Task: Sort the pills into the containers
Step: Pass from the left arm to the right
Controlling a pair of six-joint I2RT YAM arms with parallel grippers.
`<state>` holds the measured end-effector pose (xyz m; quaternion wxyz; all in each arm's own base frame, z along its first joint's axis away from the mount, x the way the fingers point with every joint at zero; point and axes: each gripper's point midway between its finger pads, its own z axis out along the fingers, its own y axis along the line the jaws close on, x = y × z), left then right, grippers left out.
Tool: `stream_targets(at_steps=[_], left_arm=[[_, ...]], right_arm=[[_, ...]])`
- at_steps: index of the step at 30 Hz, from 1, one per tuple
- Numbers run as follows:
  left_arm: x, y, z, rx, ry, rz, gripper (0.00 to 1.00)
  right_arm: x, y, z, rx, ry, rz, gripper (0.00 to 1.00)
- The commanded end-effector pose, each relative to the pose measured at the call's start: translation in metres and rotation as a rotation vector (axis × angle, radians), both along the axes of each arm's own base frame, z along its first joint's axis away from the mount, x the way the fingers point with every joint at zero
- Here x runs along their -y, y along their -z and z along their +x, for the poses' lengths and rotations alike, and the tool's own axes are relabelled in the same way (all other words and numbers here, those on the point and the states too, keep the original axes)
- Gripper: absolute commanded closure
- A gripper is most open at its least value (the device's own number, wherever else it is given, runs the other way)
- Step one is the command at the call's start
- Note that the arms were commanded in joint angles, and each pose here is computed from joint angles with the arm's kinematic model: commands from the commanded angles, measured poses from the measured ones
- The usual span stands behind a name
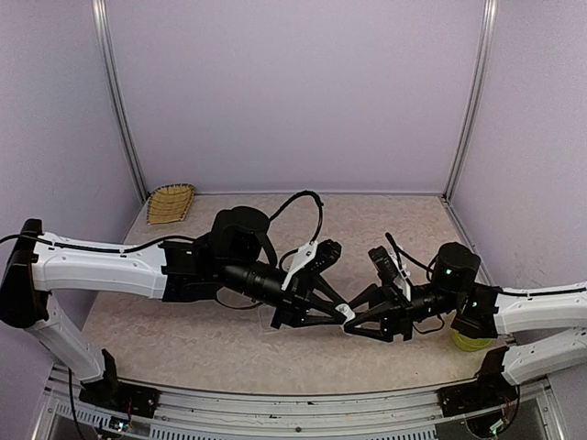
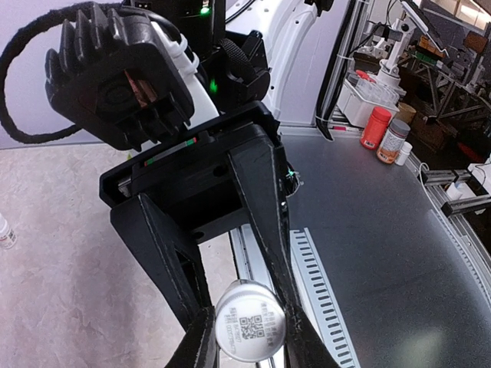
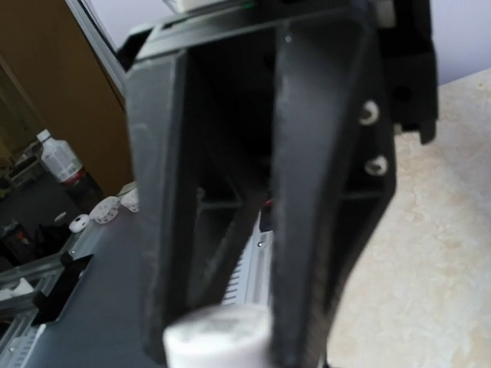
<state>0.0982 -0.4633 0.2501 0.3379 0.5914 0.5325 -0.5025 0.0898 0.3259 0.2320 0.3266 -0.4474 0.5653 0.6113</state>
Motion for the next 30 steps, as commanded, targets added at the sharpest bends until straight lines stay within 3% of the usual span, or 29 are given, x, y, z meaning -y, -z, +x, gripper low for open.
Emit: stream_targets(at_steps=[1, 6, 12, 21, 30], left_arm=[[0.001, 0.002, -0.002, 0.016, 0.003, -0.010, 0.85], [0.000, 0.005, 0.000, 0.016, -0.011, -0.002, 0.85], [-0.002, 0.002, 0.003, 0.024, -0.031, -0.019, 0.86], [-0.003, -0.003, 0.008, 0.022, -0.045, -0.043, 0.86], [-0.007, -0.009, 0.005, 0.019, -0.043, -0.079, 0.87]], right_arm=[[-0.004, -0.014, -0.003, 0.036, -0.024, 0.038, 0.62], [-0.004, -0.009, -0.003, 0.038, -0.019, 0.021, 0.70], [0.000, -0.004, -0.002, 0.044, -0.002, 0.014, 0.56], [0.000, 0.003, -0.001, 0.036, 0.006, -0.003, 0.48], [0.000, 0.005, -0.002, 0.030, 0.004, -0.001, 0.53]])
